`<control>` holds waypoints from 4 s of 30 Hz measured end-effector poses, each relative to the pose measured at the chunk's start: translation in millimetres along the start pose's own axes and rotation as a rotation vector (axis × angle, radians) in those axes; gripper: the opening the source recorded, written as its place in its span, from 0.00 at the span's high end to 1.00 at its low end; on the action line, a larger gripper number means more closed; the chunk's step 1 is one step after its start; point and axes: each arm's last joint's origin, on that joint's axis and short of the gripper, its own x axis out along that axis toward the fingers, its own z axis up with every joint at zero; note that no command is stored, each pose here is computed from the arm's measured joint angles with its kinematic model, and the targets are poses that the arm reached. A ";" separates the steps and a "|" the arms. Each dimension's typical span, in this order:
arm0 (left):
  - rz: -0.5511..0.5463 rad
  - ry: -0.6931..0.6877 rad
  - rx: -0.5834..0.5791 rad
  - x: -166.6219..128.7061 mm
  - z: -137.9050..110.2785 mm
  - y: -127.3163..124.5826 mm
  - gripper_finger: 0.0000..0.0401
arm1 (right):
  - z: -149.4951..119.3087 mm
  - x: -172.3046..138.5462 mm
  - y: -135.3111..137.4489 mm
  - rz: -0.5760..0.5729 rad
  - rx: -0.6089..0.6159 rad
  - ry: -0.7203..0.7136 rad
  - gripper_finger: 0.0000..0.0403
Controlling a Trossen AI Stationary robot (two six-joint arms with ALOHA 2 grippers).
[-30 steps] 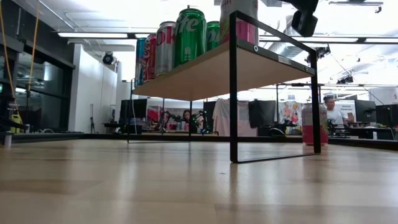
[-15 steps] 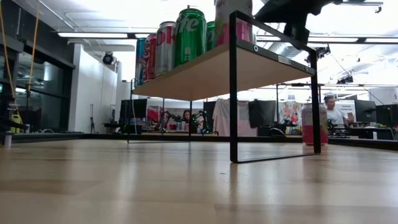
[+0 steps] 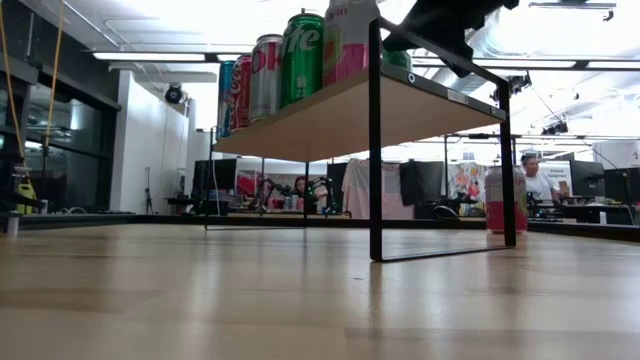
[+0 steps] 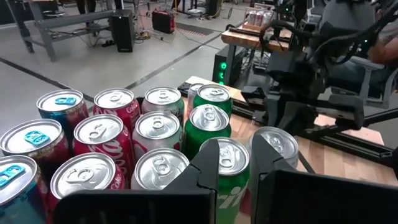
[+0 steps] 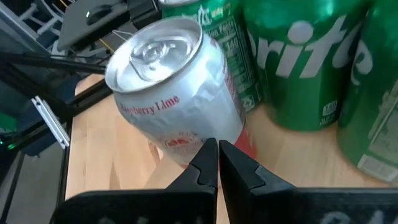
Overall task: Place canned beverage on shelf
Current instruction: Put the bottom pink soda can on the shelf, then put the pink soda can on the shelf aligned with the other pink soda can
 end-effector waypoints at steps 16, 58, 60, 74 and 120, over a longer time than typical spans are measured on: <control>-0.282 -0.061 -0.040 -28.3 12.5 13.5 1.00 | 20.2 -46.2 -2.4 0.073 -0.058 -0.110 1.00; -0.496 -0.448 -0.231 -44.3 -56.1 80.7 1.00 | 57.1 -86.3 -15.3 0.023 -0.047 -0.412 0.96; -0.492 -0.445 -0.231 -44.1 -56.3 80.7 1.00 | 69.9 -92.3 -21.1 -0.034 -0.065 -0.425 0.90; -0.498 -0.430 -0.254 -43.7 -57.1 80.6 1.00 | 87.9 -88.5 -134.7 -0.883 0.154 0.074 0.11; -0.465 -0.379 -0.270 -41.1 -61.4 81.1 1.00 | 39.8 -11.1 -277.3 -0.981 0.558 0.788 0.29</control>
